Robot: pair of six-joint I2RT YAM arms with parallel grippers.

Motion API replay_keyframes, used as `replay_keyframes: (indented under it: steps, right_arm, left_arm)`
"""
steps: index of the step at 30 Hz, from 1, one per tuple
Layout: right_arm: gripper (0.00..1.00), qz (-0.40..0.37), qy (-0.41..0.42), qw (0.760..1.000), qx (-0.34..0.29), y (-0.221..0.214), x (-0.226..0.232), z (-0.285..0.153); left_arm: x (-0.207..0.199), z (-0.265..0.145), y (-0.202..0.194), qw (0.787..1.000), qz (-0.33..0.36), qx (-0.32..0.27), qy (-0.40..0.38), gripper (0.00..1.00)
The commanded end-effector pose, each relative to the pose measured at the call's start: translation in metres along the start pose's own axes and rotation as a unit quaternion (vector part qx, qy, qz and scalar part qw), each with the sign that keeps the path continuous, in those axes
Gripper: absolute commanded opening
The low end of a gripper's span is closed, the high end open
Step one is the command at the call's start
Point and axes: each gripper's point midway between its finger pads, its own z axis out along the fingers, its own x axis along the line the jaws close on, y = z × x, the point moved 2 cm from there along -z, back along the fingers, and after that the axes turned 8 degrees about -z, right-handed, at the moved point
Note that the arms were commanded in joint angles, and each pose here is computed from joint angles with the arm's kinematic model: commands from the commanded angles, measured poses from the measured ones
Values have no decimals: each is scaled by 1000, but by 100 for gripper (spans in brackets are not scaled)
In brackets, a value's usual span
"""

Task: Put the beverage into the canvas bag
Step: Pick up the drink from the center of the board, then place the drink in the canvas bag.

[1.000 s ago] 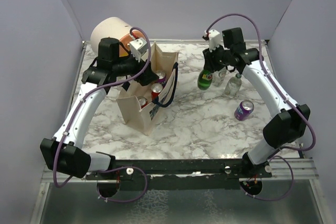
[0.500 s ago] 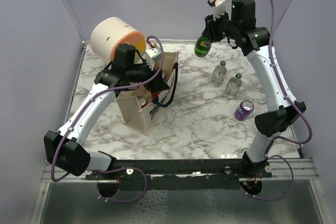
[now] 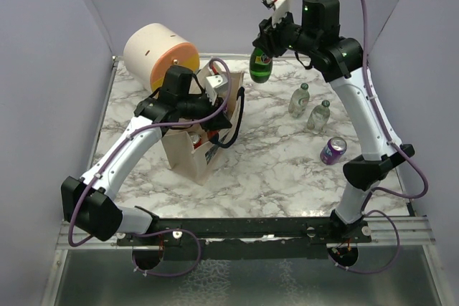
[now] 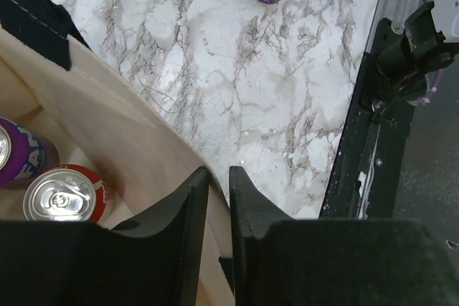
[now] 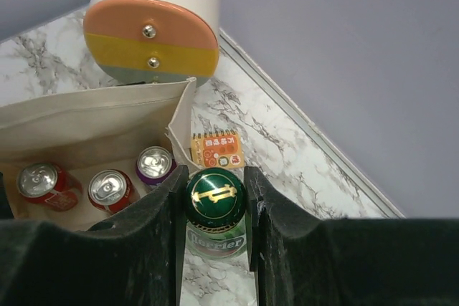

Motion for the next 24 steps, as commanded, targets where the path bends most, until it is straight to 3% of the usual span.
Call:
replay_keyframes:
  steps: [1,14,24]
  right_arm:
    - [1,-33,-39,991,-124,74,-15,-23]
    - [1,11,51,981,-189,108,25,-21]
    - [1,30,108,975,-193,111,59,0]
  left_arm:
    - [-12,3,-4,999,17,13,-31,19]
    - [-13,5,-12,998,43,20,-38,14]
    - [-15,6,-18,996,65,27,-49,14]
